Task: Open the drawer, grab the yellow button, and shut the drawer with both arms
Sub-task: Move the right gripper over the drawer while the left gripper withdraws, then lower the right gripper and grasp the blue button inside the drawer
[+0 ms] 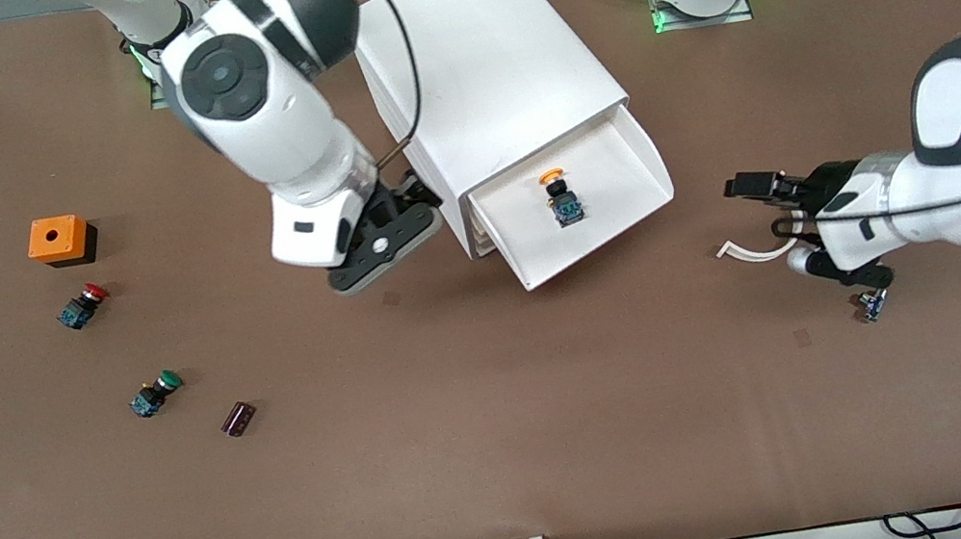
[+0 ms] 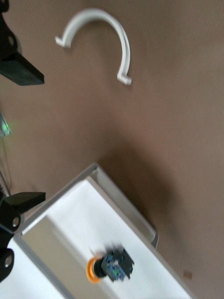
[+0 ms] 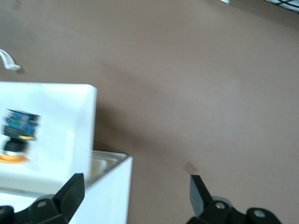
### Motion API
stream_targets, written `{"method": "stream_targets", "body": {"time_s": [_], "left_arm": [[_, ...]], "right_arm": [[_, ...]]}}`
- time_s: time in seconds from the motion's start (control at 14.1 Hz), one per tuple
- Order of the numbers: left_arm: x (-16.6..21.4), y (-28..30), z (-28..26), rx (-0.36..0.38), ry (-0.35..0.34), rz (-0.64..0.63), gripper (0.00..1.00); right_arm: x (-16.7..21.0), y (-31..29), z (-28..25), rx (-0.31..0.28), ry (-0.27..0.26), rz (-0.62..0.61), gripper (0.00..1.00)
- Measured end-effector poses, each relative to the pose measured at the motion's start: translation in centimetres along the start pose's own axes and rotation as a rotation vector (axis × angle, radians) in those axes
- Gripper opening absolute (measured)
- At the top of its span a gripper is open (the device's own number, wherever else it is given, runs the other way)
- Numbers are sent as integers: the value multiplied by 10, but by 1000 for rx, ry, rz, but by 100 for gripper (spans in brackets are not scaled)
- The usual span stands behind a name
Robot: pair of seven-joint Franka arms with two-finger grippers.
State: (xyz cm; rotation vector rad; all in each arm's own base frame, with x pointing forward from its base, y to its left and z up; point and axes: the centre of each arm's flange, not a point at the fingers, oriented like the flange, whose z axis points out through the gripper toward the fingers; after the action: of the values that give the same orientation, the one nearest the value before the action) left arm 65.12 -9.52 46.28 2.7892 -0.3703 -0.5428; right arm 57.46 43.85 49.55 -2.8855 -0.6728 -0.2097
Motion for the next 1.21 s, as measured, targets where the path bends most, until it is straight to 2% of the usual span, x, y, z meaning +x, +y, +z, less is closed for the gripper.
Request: {"method": "stream_targets", "body": {"time_s": [0.28,0.43,0.64,0.78,1.14,1.21], "left_arm": [[-35,-2,-71,207,61,-47,100],[-45,-11,-88,277,82,-118,100],[-47,-18,-93,295,98,-206,100],[-47,-18,-93,294,100,-221,100],[-47,-17,-92,293,104,-246,100],[-46,-16,-92,293,104,-249,100]], "right_arm": [[11,-59,13,36,87,64,100],[16,-79,26,57,132,105,100],[17,-110,48,89,181,140,100],[13,-129,66,95,189,123,100],[-7,-176,102,45,185,70,100],[-10,-182,106,32,186,62,97]]}}
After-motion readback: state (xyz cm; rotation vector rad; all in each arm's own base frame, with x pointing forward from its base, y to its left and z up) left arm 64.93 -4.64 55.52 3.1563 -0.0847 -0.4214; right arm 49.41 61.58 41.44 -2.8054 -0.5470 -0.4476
